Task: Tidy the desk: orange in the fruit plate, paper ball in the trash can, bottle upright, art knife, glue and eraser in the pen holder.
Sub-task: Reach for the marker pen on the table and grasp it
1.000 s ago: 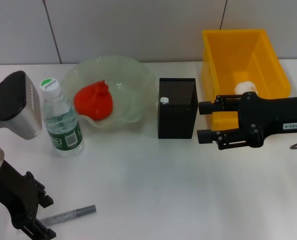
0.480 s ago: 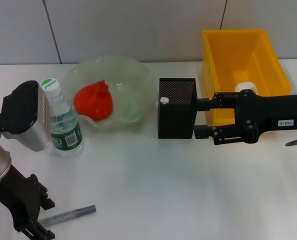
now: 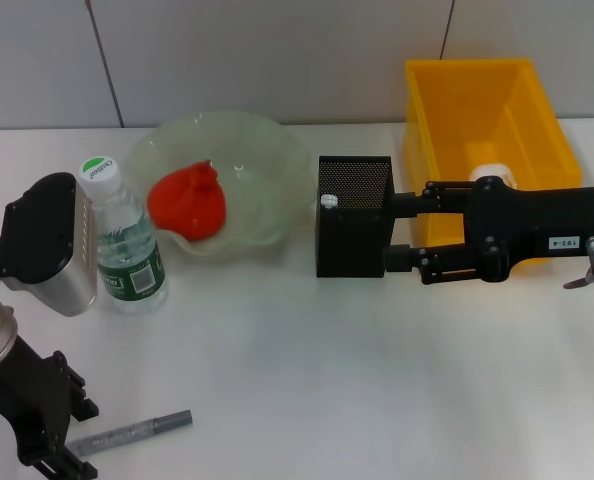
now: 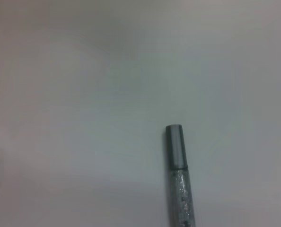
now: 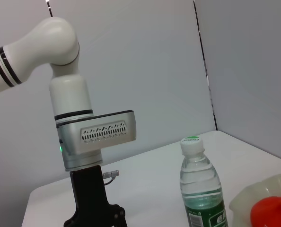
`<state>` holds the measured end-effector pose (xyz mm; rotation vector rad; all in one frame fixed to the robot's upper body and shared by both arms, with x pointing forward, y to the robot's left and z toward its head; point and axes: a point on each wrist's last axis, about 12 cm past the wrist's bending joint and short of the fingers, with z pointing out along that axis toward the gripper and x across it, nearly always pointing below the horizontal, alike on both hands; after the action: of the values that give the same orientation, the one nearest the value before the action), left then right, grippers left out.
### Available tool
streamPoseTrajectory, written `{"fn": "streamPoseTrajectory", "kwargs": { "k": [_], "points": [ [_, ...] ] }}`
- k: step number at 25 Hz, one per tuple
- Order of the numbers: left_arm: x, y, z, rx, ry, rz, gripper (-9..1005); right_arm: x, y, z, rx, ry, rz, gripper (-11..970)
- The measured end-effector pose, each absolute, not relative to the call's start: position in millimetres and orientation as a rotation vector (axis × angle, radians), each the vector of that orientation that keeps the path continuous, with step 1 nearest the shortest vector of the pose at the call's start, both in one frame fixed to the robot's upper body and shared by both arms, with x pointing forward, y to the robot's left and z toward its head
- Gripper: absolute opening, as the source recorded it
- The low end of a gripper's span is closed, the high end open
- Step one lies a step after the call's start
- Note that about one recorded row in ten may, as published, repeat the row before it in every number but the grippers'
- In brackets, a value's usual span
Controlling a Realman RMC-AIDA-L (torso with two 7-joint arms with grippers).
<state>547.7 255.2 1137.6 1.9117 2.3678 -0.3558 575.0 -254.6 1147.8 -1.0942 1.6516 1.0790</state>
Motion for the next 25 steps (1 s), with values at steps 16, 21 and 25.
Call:
{"fn": "streamPoseTrajectory", "kwargs": {
  "k": [16,21,25],
  "points": [
    [548.2,259.8,1129.6,1.937,2.36,-0.3,510,571.7,-253.8,1144.2,-1.069,1.652,1.095,766],
    [548.5,259.4,1126.8,1.94,2.361,-0.298,493,571.5,-253.4,1144.0,-1.066,1.652,1.097,766],
    [548.1,259.5,1125.3,1.941,2.365,-0.303,480,571.4,-253.1,1143.9,-1.066,1.651,1.097,765]
  ]
}}
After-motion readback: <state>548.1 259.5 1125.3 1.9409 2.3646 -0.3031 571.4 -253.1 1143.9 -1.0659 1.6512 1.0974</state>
